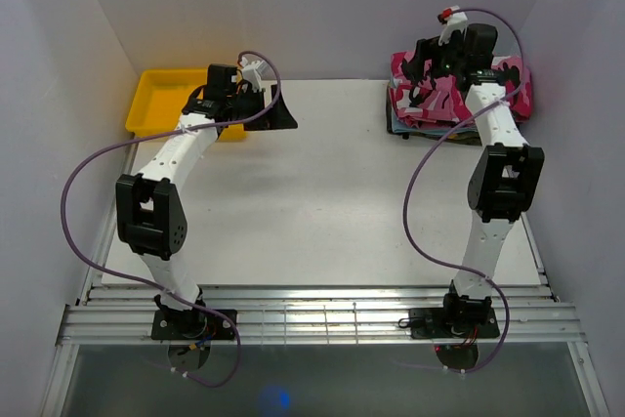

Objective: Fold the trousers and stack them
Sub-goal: Neatly place the folded trousers to the corner

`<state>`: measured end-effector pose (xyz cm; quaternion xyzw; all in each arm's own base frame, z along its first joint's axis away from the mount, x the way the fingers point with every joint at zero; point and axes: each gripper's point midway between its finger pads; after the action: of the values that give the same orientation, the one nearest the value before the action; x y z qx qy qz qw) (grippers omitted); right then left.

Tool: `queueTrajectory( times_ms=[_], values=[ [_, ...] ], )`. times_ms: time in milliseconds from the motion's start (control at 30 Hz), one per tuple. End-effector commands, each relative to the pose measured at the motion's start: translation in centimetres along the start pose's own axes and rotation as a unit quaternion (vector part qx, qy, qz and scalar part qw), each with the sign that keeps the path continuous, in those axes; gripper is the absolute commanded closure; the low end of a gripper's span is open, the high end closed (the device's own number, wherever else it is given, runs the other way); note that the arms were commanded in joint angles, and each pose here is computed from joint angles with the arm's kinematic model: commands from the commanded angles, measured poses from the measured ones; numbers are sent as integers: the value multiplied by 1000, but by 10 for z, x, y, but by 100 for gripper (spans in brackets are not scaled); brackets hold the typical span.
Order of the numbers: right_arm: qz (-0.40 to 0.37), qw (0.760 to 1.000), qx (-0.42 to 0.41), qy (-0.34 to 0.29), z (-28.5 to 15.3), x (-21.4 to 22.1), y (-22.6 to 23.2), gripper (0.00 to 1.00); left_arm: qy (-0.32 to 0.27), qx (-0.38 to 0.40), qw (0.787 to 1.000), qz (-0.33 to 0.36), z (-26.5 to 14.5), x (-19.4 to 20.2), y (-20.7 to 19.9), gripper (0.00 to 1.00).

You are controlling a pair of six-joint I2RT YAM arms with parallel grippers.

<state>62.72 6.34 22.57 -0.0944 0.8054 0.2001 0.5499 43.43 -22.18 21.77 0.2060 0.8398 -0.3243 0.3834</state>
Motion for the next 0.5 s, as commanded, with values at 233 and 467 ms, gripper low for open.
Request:
queueTrajectory(
  times_ms=[233, 467],
  values=[
    [-64, 993, -71, 73, -159, -7, 86, 10, 68, -42, 997, -22, -38, 13, 59, 2],
    [-28, 984, -91, 152, -216, 119, 110, 10, 68, -86, 994, 28, -64, 60, 63, 2]
  ],
)
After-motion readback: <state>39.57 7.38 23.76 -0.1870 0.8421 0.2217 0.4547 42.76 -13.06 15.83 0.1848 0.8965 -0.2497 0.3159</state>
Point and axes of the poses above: each gripper's point midway between its finger pads, its own z axis out along the fingers, its own y axis along the line the jaws close on, x = y × z, and after that the axes turned 11 degrees about z, right-handed
